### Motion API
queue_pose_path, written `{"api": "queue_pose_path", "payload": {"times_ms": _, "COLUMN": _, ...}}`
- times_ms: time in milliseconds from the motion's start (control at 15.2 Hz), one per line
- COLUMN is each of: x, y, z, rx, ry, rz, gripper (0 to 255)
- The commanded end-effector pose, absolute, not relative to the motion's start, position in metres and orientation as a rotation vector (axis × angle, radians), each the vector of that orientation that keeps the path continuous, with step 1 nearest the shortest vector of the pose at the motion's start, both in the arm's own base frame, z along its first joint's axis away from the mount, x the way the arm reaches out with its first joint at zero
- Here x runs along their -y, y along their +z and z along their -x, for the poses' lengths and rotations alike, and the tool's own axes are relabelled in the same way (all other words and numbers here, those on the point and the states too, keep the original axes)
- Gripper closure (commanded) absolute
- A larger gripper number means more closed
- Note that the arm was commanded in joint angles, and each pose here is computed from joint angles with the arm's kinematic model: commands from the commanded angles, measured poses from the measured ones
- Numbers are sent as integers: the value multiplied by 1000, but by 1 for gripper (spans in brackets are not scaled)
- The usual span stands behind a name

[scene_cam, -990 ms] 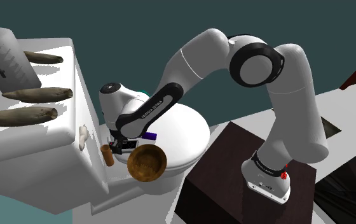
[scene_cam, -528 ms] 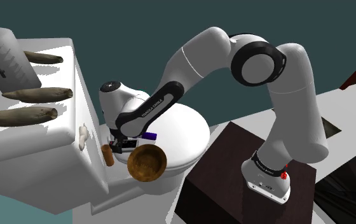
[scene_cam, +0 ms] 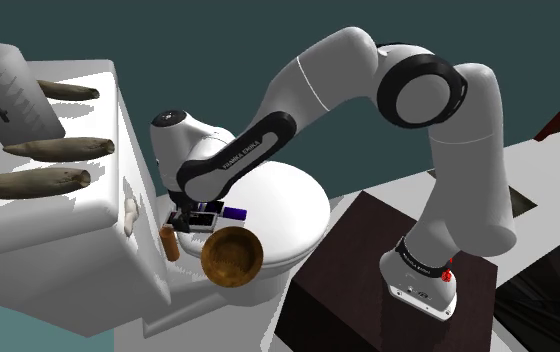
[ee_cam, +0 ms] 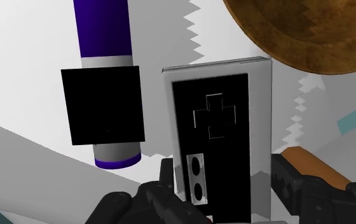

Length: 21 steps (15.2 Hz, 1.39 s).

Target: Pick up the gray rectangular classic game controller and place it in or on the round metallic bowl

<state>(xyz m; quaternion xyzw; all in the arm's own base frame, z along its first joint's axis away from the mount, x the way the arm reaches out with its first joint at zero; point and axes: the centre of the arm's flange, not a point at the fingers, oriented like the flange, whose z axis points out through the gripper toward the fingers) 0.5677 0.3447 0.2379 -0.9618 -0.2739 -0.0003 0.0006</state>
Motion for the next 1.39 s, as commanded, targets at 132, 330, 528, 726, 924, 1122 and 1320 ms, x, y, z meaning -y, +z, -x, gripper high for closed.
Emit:
{"api": "queue_pose_path", "payload": {"times_ms": 132, "x": -344, "y": 259, "z": -566, "rx": 860, "ry": -1, "rz": 3020, "gripper": 255}}
{"api": "queue_pose_path", "payload": {"times_ms": 330, "x": -344, "y": 275, "z": -566, "rx": 860, "ry": -1, "rz": 3020, "gripper": 255}}
{"api": "queue_pose_path", "payload": {"times_ms": 528, "x": -344, "y": 290, "z": -566, "rx": 860, "ry": -1, "rz": 3020, "gripper": 255}}
{"api": "queue_pose_path", "payload": {"times_ms": 726, "x": -344, "y": 306, "z": -566, "rx": 860, "ry": -1, "rz": 3020, "gripper": 255}}
{"api": "queue_pose_path", "payload": {"times_ms": 924, "x": -341, "y": 309, "z": -540, "rx": 860, "ry": -1, "rz": 3020, "gripper": 255}}
{"api": "queue_pose_path", "payload": {"times_ms": 1122, "x": -336, "y": 308, "z": -501, "rx": 860, "ry": -1, "rz": 3020, "gripper": 255}}
{"api": "queue_pose_path", "payload": {"times_ms": 1320, "x": -331, "y": 307, "z": -461, "rx": 860, "ry": -1, "rz": 3020, "gripper": 255}}
